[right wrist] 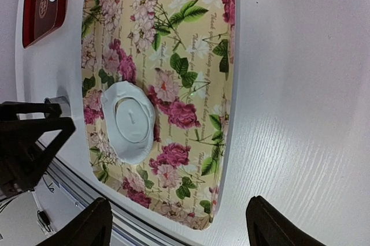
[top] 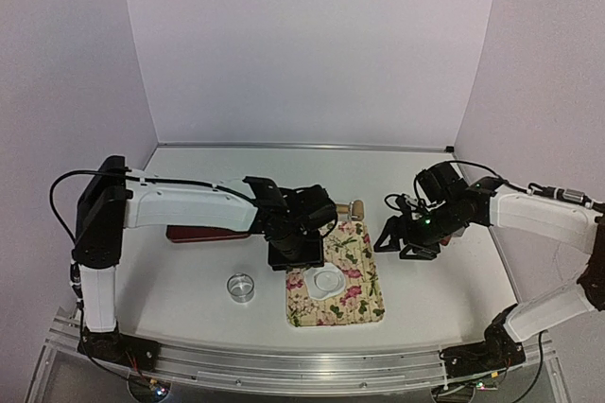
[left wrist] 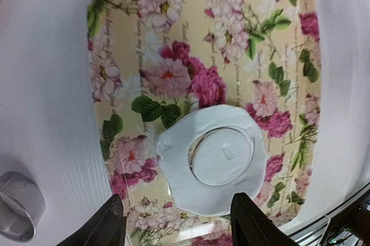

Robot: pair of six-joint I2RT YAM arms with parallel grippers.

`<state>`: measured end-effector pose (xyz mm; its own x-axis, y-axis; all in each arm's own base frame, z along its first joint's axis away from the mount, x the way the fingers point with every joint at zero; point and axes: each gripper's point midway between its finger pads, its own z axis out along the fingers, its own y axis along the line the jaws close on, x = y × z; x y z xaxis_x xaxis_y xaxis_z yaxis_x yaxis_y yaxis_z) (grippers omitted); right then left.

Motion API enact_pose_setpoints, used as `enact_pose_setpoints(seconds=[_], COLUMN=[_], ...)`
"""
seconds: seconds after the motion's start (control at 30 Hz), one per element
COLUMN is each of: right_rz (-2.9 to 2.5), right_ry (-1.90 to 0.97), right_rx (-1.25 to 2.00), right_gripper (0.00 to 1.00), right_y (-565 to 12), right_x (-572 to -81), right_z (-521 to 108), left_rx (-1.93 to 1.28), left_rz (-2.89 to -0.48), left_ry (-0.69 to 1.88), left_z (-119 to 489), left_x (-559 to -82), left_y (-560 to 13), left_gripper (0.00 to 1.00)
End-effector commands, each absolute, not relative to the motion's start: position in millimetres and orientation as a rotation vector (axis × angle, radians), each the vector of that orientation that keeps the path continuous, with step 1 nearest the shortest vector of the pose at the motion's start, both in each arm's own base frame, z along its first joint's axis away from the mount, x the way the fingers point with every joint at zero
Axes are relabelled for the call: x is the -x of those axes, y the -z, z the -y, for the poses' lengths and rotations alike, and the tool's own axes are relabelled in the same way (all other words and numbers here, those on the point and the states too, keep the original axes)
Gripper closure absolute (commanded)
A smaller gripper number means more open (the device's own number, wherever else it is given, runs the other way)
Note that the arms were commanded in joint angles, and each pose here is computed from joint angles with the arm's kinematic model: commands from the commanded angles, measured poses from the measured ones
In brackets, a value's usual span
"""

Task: Roll out the dumpling wrappers from the dough
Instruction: Pick up the dumpling wrapper from the work surface.

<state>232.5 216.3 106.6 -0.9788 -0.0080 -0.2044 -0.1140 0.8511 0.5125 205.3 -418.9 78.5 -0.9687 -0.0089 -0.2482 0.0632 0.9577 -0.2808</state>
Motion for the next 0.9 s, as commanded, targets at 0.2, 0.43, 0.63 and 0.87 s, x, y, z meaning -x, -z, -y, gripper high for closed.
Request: enact_pose_setpoints(seconds=[0.2,0.43,0.63,0.87], right_rz=[-2.811,-2.812,-2.817,-2.824], right_ry=[-0.849,-0.851,-0.854,-0.855], right_rx=[0.072,0.071,0.076,0.080], right_gripper=[0.29,0.30,0.30,0.31], right_y=[-109,-109,-108,-106], right_x=[-227,-225,-225,-225], right_z=[-216,-215,-216,-217], left_rx=[-0.132,-0.060,-0.073,-0.097], left_rz=[-2.955,-2.942,-2.950,-2.967], left_ry=[0.481,0.416,0.410,0.401], left_z=[439,428,431,433], left_x=[-201,-211,-214,-213], left_y=[-40,-31,-23,-14], left_gripper=[0.52,0.59,0.63,0.65])
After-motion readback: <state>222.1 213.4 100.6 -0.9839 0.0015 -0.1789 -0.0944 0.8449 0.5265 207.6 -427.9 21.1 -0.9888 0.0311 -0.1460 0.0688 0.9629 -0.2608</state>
